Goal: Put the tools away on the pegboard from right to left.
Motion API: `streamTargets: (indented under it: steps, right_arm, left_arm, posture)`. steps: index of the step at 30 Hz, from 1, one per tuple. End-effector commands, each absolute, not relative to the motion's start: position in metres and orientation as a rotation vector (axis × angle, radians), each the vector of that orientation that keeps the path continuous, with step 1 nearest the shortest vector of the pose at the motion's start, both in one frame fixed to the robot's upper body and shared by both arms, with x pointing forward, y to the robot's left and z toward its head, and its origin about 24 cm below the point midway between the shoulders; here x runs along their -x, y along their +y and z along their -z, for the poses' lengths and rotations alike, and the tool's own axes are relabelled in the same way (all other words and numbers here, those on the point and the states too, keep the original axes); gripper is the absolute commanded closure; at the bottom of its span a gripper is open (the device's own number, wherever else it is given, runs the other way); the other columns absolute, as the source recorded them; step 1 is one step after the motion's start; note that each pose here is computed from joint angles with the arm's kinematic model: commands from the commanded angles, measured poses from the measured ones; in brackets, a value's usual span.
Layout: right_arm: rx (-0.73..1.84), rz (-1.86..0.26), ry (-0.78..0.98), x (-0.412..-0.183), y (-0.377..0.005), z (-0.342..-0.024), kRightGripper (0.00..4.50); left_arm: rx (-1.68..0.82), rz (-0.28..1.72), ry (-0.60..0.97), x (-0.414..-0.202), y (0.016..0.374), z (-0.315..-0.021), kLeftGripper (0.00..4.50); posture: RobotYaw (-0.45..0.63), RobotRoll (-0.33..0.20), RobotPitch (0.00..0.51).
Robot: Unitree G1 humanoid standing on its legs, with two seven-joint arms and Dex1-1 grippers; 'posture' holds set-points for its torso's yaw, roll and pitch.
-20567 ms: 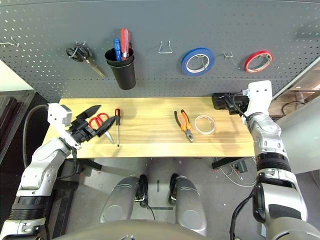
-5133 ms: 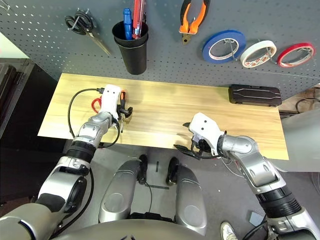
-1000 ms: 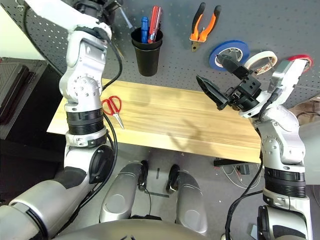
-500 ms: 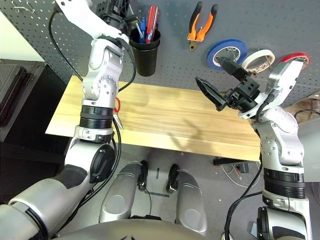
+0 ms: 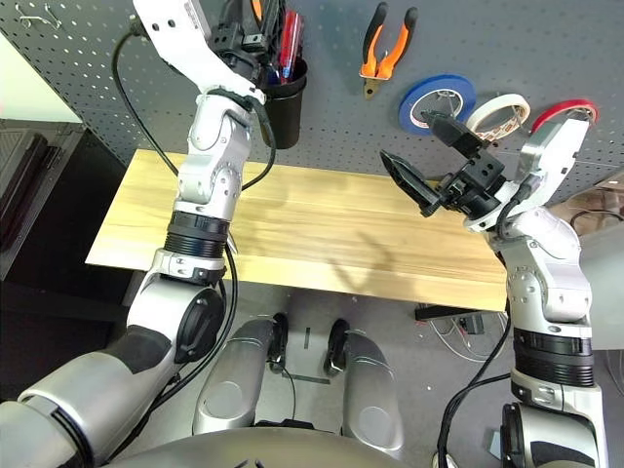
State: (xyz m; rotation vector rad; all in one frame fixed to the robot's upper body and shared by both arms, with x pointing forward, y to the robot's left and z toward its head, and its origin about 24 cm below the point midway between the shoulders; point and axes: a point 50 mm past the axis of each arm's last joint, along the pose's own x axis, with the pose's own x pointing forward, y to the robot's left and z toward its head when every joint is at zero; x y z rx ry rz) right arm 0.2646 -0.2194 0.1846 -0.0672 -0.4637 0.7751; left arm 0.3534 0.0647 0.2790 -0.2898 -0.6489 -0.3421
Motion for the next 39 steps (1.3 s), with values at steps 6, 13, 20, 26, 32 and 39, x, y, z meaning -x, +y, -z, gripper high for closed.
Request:
streamTargets:
  steps: [6,13,20,26,32,39]
  right_arm:
    - [0.061,-0.828,-0.415,-0.266,-0.209,-0.173,0.0]
    - [0.109,-0.917,-0.273,-0.263,-0.199,-0.159,0.0]
    - [0.168,-1.014,-0.095,-0.26,-0.192,-0.14,0.0]
    - [0.195,-1.077,0.041,-0.257,-0.186,-0.128,0.0]
    - [0.265,-1.137,0.173,-0.25,-0.19,-0.117,0.0]
    - [0.302,-1.118,0.274,-0.252,-0.188,-0.098,0.0]
  left_arm:
    - [0.221,0.291,-0.766,-0.317,0.098,-0.32,0.03]
    - [0.107,0.216,-0.671,-0.286,0.135,-0.309,0.03]
    - [0.039,0.107,-0.398,-0.264,0.157,-0.252,0.03]
    - [-0.063,-0.024,-0.07,-0.256,0.172,-0.181,0.03]
    - [-0.07,-0.112,0.158,-0.261,0.181,-0.135,0.03]
    - [-0.059,-0.169,0.285,-0.278,0.184,-0.093,0.03]
  posture:
    - [0.2,0.0,0.191]
    - [0.24,0.0,0.209]
    - [0.28,0.0,0.227]
    - [0.3,0.0,0.249]
    - [0.3,0.0,0.277]
    - [0.28,0.0,0.301]
